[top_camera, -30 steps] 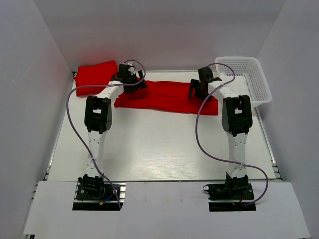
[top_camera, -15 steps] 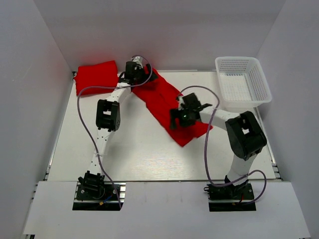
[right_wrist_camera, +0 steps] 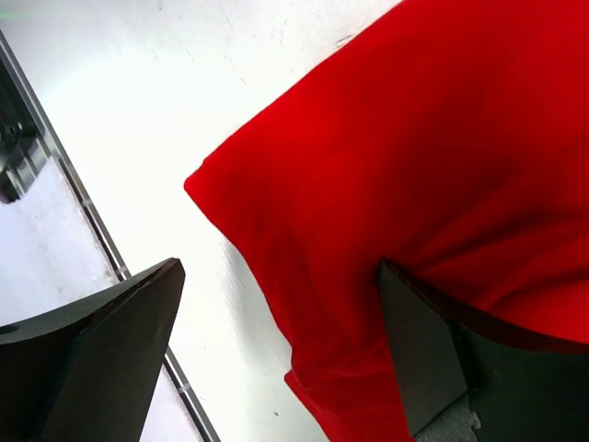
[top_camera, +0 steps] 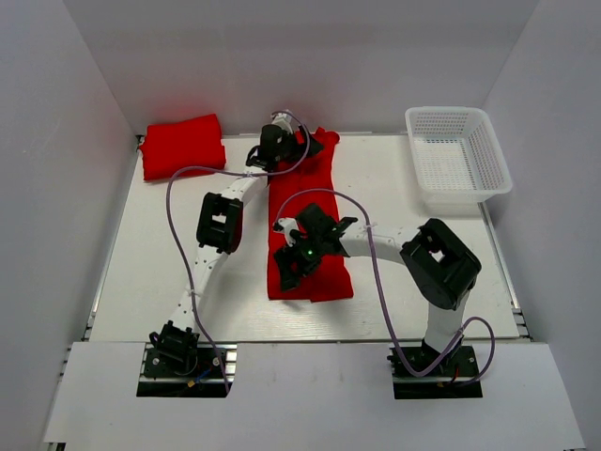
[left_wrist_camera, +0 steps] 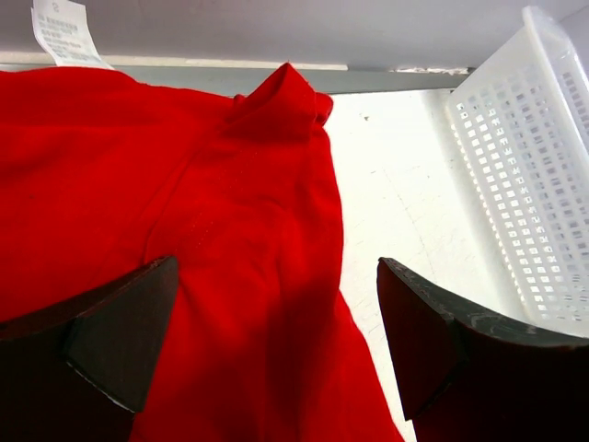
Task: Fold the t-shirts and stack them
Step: Rotate the tshirt 90 degrees
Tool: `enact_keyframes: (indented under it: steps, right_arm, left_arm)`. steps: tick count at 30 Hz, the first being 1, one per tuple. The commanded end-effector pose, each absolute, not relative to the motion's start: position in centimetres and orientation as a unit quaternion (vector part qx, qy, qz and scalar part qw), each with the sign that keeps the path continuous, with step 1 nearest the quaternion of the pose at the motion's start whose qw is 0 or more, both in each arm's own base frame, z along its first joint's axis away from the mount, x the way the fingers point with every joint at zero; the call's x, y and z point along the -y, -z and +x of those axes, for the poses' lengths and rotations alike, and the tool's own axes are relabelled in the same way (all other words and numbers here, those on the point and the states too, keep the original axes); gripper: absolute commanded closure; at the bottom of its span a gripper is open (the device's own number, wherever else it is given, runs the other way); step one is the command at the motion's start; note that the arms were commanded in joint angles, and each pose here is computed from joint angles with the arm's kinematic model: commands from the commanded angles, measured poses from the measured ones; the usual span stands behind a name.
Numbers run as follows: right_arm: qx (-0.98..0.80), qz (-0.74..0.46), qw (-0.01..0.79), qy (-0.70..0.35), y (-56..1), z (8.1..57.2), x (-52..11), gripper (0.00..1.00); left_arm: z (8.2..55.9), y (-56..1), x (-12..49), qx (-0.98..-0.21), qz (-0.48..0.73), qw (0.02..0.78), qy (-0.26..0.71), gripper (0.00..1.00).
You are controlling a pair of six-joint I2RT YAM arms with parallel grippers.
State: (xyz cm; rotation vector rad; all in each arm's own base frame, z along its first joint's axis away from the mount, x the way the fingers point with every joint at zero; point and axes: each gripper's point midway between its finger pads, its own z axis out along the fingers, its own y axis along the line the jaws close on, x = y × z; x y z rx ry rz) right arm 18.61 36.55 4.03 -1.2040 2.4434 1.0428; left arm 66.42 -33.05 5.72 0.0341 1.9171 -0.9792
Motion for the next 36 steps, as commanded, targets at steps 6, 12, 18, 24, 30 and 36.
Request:
enact_keyframes:
  steps: [6,12,18,24,30,36]
  right_arm:
    - [-0.815,-0.434,0.166,-0.347,-8.4,20.1,-37.7,0.1]
    - [-0.801,-0.426,0.216,-0.361,-12.9,21.2,-38.5,0.1]
    - [-0.828,-0.379,0.257,-0.323,-13.4,21.8,-36.0,0.1]
    - [-0.892,-0.232,0.32,-0.217,-12.6,24.0,-29.8,0.1]
    - [-0.938,-0.122,0.295,-0.135,-8.8,23.6,-22.9,0.1]
    - [-0.959,-0.104,0.233,-0.127,-5.5,20.8,-19.8,0.1]
  left_arm:
    - [67.5,-12.5,31.3,-0.765,0.018,0.526,0.37,0.01]
    - [66.5,-23.1,29.0,-0.736,0.034,0.594,0.322,0.01]
    - [63.3,-30.8,27.5,-0.728,0.075,0.616,0.29,0.01]
    - [56.1,-24.6,22.4,-0.84,0.045,0.505,0.194,0.01]
    - [41.8,-17.4,19.7,-0.892,-0.001,0.406,0.198,0.01]
    - [29.9,-9.0,18.0,-0.953,-0.014,0.259,0.158,0.01]
